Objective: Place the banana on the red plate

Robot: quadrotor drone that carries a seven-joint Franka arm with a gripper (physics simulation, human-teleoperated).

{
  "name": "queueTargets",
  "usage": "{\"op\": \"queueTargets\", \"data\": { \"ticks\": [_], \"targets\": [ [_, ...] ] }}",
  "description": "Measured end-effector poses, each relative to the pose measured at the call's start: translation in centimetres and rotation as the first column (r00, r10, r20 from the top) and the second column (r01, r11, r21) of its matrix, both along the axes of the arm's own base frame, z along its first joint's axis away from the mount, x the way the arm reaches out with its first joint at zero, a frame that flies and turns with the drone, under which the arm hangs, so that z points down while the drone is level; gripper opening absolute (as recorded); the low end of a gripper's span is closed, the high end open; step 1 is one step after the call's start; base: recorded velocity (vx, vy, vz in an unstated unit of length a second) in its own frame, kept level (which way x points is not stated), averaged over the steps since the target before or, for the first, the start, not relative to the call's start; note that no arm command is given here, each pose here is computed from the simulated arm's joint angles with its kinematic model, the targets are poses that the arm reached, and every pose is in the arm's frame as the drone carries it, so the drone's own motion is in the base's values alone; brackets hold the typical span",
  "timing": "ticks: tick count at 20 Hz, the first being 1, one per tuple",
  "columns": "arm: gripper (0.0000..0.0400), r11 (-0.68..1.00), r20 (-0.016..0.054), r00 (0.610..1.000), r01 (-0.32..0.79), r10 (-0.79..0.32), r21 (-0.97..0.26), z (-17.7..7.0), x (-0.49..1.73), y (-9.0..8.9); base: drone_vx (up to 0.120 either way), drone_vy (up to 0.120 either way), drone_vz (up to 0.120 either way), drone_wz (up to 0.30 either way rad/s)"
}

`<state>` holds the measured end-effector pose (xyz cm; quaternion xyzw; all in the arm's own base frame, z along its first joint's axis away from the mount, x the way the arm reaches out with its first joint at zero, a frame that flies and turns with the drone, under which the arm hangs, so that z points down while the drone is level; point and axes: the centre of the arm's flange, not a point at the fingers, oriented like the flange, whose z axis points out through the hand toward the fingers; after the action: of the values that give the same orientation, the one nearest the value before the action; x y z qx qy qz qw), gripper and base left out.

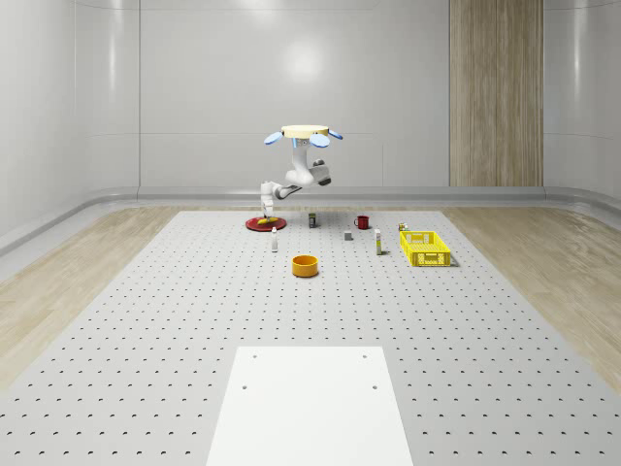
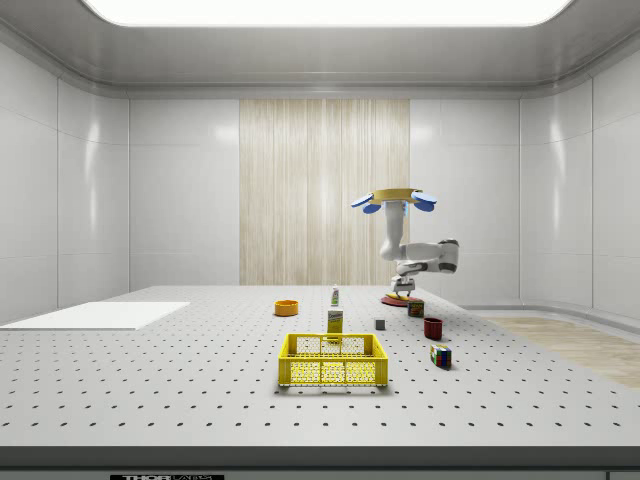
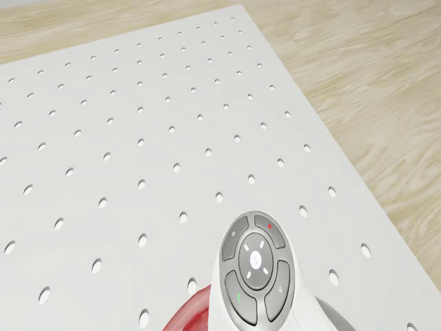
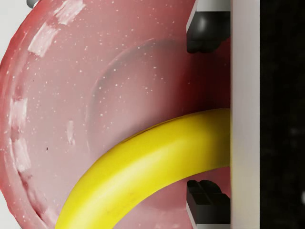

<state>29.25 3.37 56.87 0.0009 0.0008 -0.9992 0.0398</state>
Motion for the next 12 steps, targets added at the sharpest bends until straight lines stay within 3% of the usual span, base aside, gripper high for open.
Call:
{"op": "queueTargets", "data": {
  "ticks": [12],
  "targets": [
    [0.04,1.0,-0.0007,1.0,0.001,-0.001,-0.001,-1.5,-0.03,0.0,0.0,0.0,0.0,0.0]
  ]
}}
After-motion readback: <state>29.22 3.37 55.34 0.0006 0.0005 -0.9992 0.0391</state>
